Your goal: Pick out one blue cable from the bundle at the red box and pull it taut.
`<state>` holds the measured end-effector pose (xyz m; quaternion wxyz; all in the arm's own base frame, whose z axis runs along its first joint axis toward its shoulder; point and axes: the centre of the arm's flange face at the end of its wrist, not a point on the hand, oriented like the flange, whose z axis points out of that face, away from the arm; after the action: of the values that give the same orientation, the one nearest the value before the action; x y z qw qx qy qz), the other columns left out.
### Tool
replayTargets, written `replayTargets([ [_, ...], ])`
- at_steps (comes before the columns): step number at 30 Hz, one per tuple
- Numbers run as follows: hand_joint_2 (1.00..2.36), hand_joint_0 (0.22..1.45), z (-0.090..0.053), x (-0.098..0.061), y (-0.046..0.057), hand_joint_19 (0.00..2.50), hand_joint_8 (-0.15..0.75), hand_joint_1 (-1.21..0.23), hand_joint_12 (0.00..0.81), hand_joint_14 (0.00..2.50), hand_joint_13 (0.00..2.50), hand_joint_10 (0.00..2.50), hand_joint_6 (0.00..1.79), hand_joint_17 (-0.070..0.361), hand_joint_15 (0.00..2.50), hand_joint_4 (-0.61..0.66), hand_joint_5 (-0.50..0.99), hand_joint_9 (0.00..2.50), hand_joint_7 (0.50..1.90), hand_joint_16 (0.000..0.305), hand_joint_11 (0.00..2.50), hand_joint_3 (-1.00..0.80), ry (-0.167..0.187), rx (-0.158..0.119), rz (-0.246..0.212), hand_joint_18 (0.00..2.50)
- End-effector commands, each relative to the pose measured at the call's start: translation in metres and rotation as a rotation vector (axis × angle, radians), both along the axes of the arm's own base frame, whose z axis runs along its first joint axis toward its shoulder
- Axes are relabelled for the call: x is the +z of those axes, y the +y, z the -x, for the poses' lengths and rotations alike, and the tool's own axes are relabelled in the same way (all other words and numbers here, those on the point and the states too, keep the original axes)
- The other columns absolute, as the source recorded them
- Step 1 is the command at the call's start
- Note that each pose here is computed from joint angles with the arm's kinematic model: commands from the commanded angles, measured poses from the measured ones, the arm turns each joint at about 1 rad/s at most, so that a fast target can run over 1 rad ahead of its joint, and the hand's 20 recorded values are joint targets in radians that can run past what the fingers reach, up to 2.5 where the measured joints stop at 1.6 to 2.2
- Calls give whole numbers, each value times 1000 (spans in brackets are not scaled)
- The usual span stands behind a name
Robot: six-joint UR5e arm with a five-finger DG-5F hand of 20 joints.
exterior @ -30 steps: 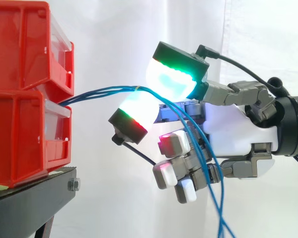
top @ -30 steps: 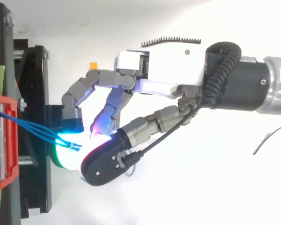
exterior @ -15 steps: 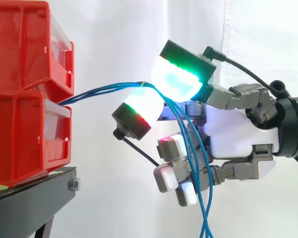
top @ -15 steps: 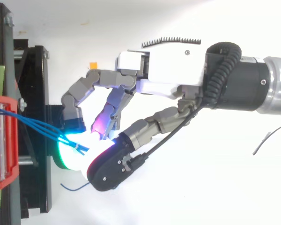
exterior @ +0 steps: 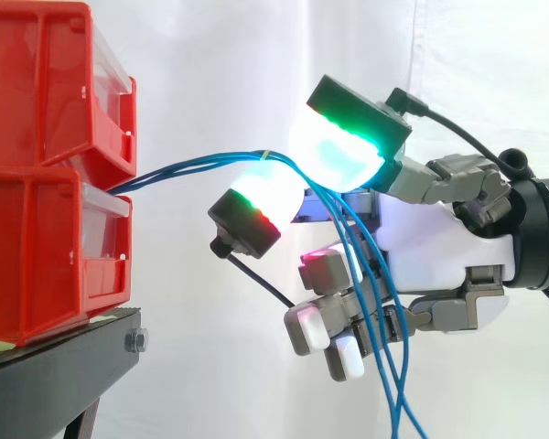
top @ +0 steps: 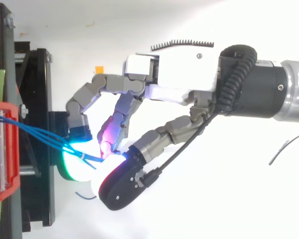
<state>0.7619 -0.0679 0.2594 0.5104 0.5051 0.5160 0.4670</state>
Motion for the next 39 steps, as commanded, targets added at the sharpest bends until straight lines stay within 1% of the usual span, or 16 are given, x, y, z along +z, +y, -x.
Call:
replayTargets([
  [1, 1000, 518, 0, 1, 0, 776, 228, -693, 313, 26, 1026, 30, 947, 101, 657, -187, -74, 1233, 844, 45, 774, -500, -2, 0, 0, 876],
  [3, 1000, 514, -1, 2, 0, 777, 226, -647, 312, 26, 1027, 29, 929, 102, 660, -193, -72, 1247, 895, 45, 765, -500, -3, 0, 0, 879],
  [4, 1000, 512, -1, 2, 0, 782, 227, -591, 311, 26, 1028, 29, 917, 103, 654, -207, -70, 1258, 939, 46, 753, -500, -3, 0, 0, 880],
  [5, 1000, 513, -1, 2, 0, 774, 228, -581, 309, 25, 1028, 29, 916, 102, 659, -213, -69, 1264, 936, 45, 751, -500, -3, 0, 0, 879],
  [7, 1000, 520, -1, 2, 0, 783, 218, -498, 310, 26, 1026, 27, 887, 102, 656, -240, -73, 1265, 952, 45, 752, -500, -3, 0, 0, 870],
  [10, 1000, 527, -1, 2, 0, 785, 214, -477, 306, 27, 1018, 29, 879, 101, 653, -262, -72, 1259, 926, 45, 748, -500, -3, 0, 0, 863],
  [14, 1000, 556, 0, 1, 0, 789, 207, -469, 301, 26, 1009, 30, 856, 99, 659, -247, -74, 1254, 943, 44, 753, -500, 3, 0, 0, 844],
  [17, 1000, 569, 0, 1, -1, 793, 209, -510, 300, 27, 1007, 30, 847, 98, 664, -236, -75, 1252, 941, 43, 761, -500, 4, -2, 0, 833],
  [19, 1000, 574, 0, 0, 0, 804, 211, -560, 300, 27, 1001, 30, 837, 98, 665, -212, -79, 1236, 967, 44, 751, -500, 6, 0, 1, 831],
  [21, 1000, 589, 0, 1, -1, 800, 210, -653, 302, 27, 980, 28, 841, 99, 661, -177, -86, 1192, 967, 44, 763, -500, 4, -2, 0, 826],
  [22, 1000, 596, 0, 0, 0, 802, 213, -677, 302, 25, 971, 31, 845, 98, 662, -170, -89, 1179, 953, 44, 776, -500, 4, 0, 0, 823],
  [24, 1000, 609, 0, 1, -1, 795, 215, -718, 303, 27, 958, 30, 849, 97, 665, -151, -92, 1159, 966, 43, 768, -500, 3, -2, 0, 804],
  [26, 1000, 647, 0, 1, 0, 788, 219, -797, 305, 25, 950, 28, 879, 97, 664, -131, -104, 1140, 939, 43, 779, -500, 3, 0, 0, 800],
  [28, 1000, 686, 0, 1, 0, 771, 214, -845, 300, 27, 944, 30, 886, 96, 659, -153, -108, 1124, 1020, 43, 777, -500, 3, 0, 0, 794],
  [34, 1000, 728, 0, 0, 0, 752, 215, -898, 293, 25, 960, 31, 940, 95, 650, -256, -102, 1150, 991, 42, 788, -500, 6, 0, 1, 806],
  [39, 1000, 697, 0, 1, 0, 751, 218, -927, 292, 26, 970, 31, 944, 93, 653, -259, -90, 1174, 996, 42, 790, -500, 4, 0, 0, 811],
])
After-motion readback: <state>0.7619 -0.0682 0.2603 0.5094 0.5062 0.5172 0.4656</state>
